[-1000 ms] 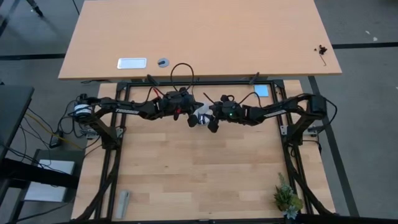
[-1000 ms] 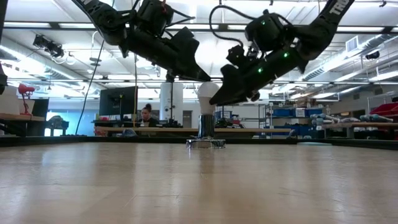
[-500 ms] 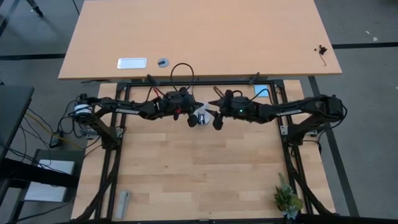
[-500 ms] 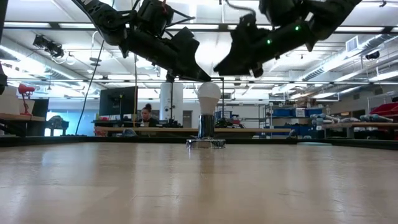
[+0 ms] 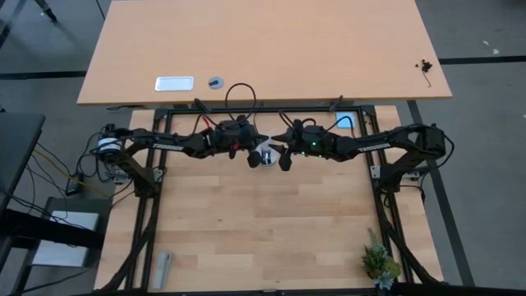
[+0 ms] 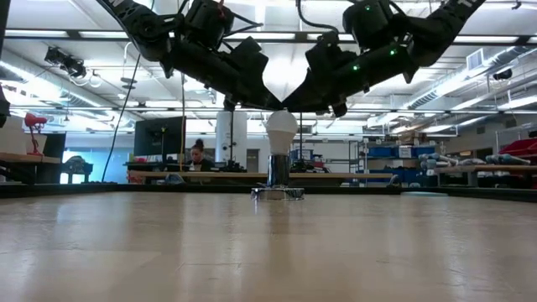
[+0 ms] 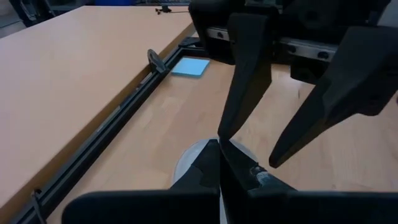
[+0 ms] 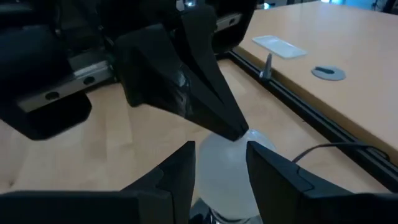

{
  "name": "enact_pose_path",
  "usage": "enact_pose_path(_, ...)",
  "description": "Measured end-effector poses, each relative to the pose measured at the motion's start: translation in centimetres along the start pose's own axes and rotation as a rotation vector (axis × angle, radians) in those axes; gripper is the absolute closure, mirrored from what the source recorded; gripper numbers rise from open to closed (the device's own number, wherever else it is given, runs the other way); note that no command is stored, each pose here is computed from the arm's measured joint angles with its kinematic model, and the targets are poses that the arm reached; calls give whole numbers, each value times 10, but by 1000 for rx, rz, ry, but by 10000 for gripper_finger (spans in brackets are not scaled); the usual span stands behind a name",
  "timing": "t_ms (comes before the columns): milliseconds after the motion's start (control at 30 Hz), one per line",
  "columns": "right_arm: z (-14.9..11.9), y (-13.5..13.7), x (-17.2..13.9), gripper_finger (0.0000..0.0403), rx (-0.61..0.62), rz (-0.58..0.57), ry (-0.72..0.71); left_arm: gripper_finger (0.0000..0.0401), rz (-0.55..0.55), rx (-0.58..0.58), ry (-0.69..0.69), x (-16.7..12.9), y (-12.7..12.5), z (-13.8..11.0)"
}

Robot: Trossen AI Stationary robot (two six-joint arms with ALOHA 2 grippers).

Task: Screw lightbulb
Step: Insert the lightbulb into the lamp

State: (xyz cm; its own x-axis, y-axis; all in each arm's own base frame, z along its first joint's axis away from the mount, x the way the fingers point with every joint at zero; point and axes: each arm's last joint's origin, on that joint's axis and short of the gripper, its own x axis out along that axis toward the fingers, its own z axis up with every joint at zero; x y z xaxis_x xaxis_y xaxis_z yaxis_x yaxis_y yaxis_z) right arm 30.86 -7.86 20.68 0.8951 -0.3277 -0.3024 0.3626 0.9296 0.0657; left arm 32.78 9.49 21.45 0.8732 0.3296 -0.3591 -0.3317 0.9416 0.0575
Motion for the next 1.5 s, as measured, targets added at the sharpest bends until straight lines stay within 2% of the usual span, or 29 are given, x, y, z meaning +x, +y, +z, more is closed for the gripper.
enact_pose_path(300, 7, -1, -1, 253, 7, 2, -59, 401, -3, 2, 21, -2, -1, -1)
enact_pose_path(833, 8, -5, -1, 264, 7, -4, -67, 401, -9, 9, 9, -3, -1, 1)
enact_pose_path(1000, 9, -5, -1, 300, 0, -4, -73, 401, -8, 9, 2, -6, 0, 4)
enact_pose_path(1200, 21, -3, 3, 390, -2, -5, -67, 401, -9, 20, 2, -13, 0, 8)
enact_pose_path(1333, 26, -3, 7, 385, -2, -15, -34, 401, -10, 20, 3, -13, 0, 8)
enact_pose_path(1500, 18, -5, 12, 389, 24, -29, 13, 401, -9, 20, 10, -13, 0, 7)
